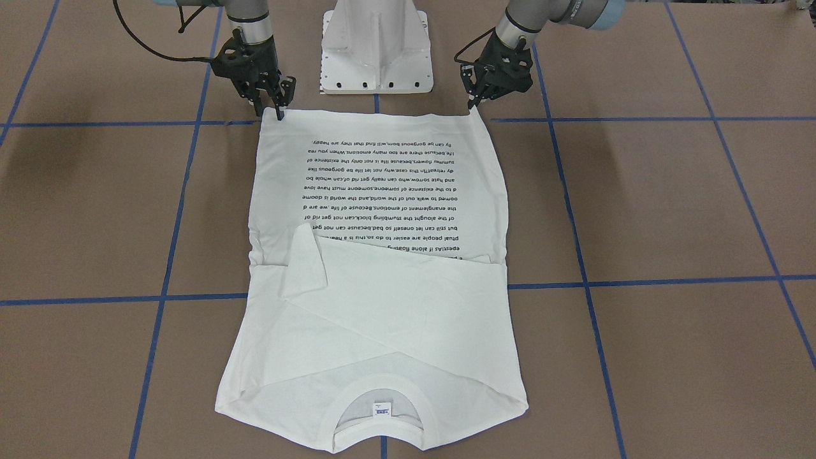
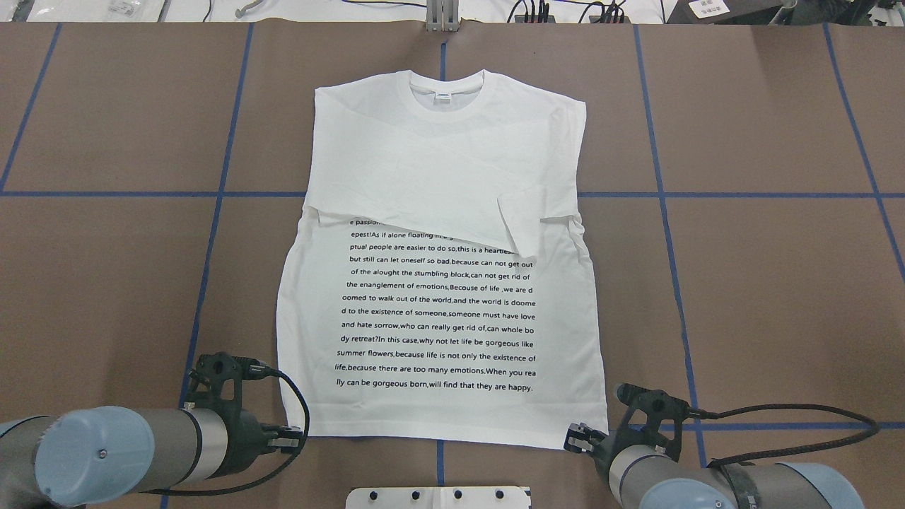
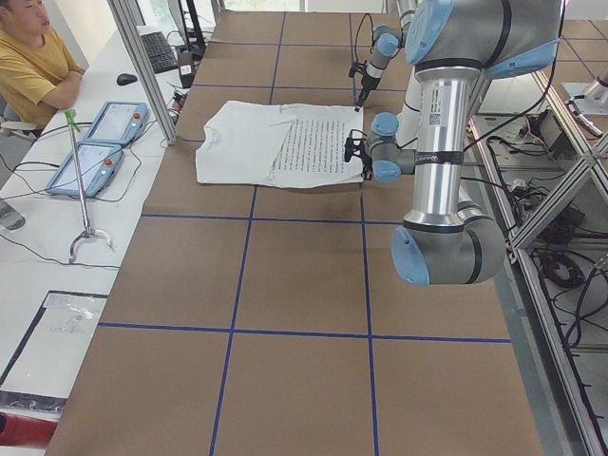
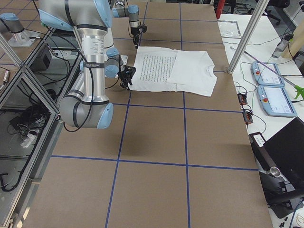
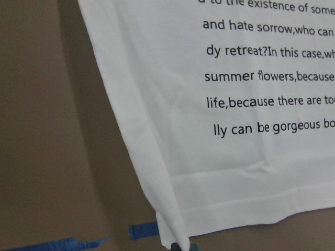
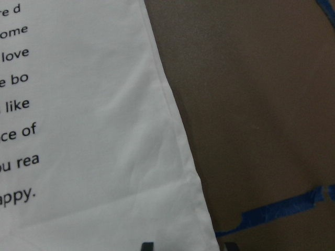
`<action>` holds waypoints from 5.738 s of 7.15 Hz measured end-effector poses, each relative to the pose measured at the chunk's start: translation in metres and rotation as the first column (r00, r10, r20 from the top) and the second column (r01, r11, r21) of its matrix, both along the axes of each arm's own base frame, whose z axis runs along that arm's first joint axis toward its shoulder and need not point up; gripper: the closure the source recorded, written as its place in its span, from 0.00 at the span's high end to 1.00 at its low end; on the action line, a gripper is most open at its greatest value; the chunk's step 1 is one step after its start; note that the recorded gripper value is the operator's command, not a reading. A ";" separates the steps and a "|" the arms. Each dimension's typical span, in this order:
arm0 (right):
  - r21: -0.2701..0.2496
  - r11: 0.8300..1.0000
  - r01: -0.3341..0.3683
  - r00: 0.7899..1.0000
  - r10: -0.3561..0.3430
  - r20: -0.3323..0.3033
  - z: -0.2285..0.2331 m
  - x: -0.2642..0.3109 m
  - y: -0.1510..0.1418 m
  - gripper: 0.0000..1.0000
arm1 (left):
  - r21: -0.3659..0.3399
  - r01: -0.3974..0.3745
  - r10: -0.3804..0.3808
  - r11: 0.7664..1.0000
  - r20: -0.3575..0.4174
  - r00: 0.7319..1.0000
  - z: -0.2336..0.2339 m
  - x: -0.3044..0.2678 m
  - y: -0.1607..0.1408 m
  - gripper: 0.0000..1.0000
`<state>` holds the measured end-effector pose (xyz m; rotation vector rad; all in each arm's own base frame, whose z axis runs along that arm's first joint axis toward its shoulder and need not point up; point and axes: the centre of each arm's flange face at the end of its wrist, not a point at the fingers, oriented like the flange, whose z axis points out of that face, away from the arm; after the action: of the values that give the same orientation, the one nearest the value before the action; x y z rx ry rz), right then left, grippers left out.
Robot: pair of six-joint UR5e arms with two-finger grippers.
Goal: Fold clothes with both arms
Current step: 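Grasp the hem corners with both grippers and lift, then fold the hem with both grippers up toward the collar, then release the hem and move the left gripper to the folded edge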
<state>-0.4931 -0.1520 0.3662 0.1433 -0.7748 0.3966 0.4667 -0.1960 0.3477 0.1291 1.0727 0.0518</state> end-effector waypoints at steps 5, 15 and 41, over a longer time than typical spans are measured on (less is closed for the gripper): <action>-0.007 1.000 0.001 1.000 -0.001 -0.001 -0.028 0.023 -0.005 0.00 | 0.005 0.000 0.001 1.000 -0.029 1.000 -0.017 -0.013 0.000 0.00; -0.050 0.999 -0.003 1.000 0.004 0.012 -0.212 0.215 -0.157 0.00 | 0.211 0.073 -0.098 0.975 0.110 0.989 -0.193 -0.166 -0.175 0.00; 0.119 0.993 -0.009 0.995 0.021 -0.102 -0.023 0.083 -0.452 1.00 | 0.177 0.081 -0.089 0.981 0.041 0.995 0.009 0.017 -0.222 0.69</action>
<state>-0.4106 -0.6041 0.3431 0.2790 -0.6962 0.3548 0.4841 -0.4185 0.3562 0.3308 1.0118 0.0718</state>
